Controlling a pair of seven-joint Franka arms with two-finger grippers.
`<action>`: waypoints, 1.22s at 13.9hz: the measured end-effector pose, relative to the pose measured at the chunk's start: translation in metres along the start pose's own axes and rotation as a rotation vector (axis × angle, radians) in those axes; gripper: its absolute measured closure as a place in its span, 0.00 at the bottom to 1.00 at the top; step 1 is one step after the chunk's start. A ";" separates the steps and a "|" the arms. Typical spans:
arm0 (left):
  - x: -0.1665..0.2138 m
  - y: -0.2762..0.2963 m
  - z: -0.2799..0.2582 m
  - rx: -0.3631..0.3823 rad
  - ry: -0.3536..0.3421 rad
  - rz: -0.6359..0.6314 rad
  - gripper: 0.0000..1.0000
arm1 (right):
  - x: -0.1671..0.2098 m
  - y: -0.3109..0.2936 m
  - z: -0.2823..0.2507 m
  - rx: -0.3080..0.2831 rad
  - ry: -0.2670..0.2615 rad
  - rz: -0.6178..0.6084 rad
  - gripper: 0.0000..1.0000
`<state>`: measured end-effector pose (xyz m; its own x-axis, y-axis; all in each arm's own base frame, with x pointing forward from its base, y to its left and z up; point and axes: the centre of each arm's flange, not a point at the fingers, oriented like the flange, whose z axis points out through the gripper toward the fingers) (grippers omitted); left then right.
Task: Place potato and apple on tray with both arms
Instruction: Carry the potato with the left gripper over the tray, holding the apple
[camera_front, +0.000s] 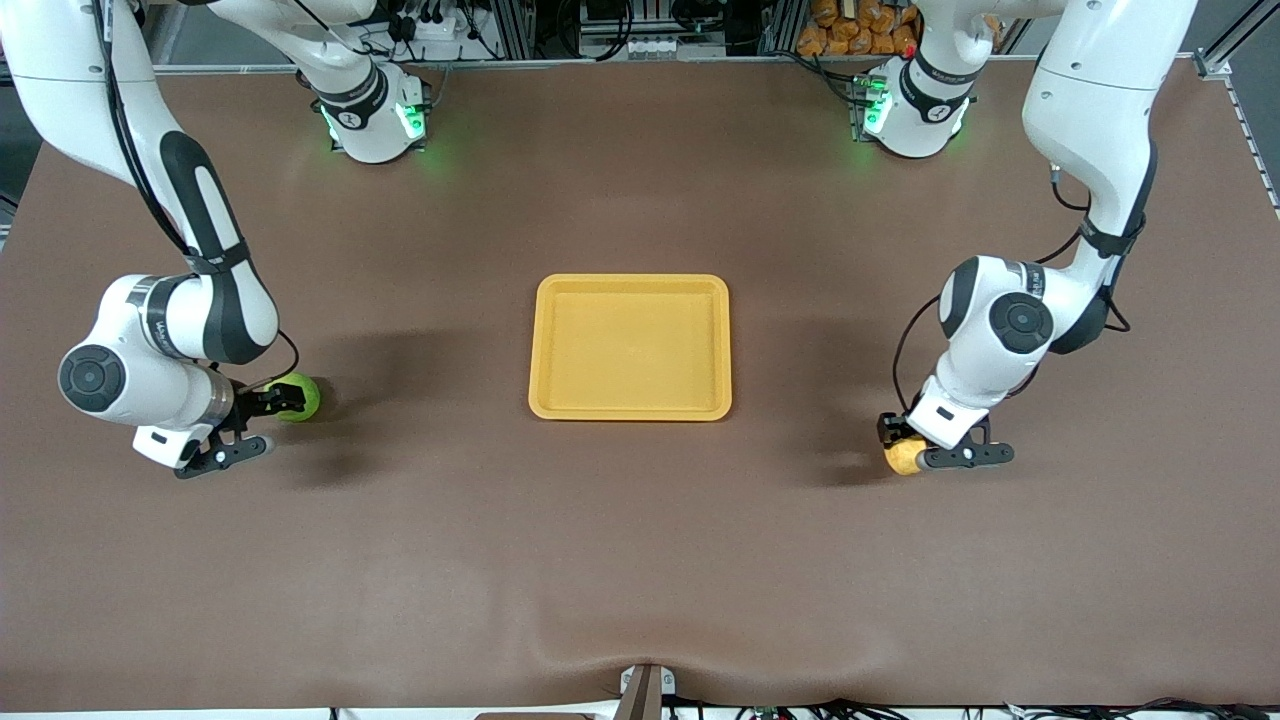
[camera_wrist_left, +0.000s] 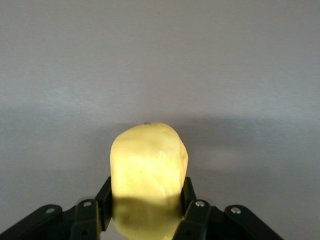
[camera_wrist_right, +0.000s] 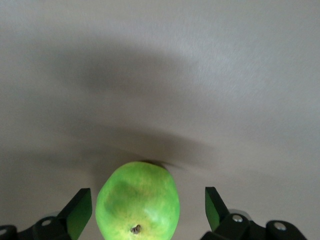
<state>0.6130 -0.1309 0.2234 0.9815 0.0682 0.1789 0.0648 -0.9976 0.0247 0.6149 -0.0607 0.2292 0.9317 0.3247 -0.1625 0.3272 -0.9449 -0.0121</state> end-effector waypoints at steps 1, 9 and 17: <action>0.000 0.008 -0.005 0.002 -0.007 -0.002 0.44 | -0.004 0.002 0.004 0.004 -0.008 0.006 0.00; -0.017 0.112 -0.042 0.002 -0.093 -0.016 0.44 | -0.014 0.006 0.013 0.106 -0.009 0.085 0.00; -0.078 0.233 -0.063 0.011 -0.129 -0.004 0.44 | -0.021 0.006 0.025 0.119 -0.031 0.063 0.17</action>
<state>0.5399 -0.3677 0.2773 0.9962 0.0703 0.0512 0.0696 -0.9975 0.0147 0.5936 -0.0738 0.2076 0.9441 0.2645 -0.1968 0.2451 -0.9623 -0.1176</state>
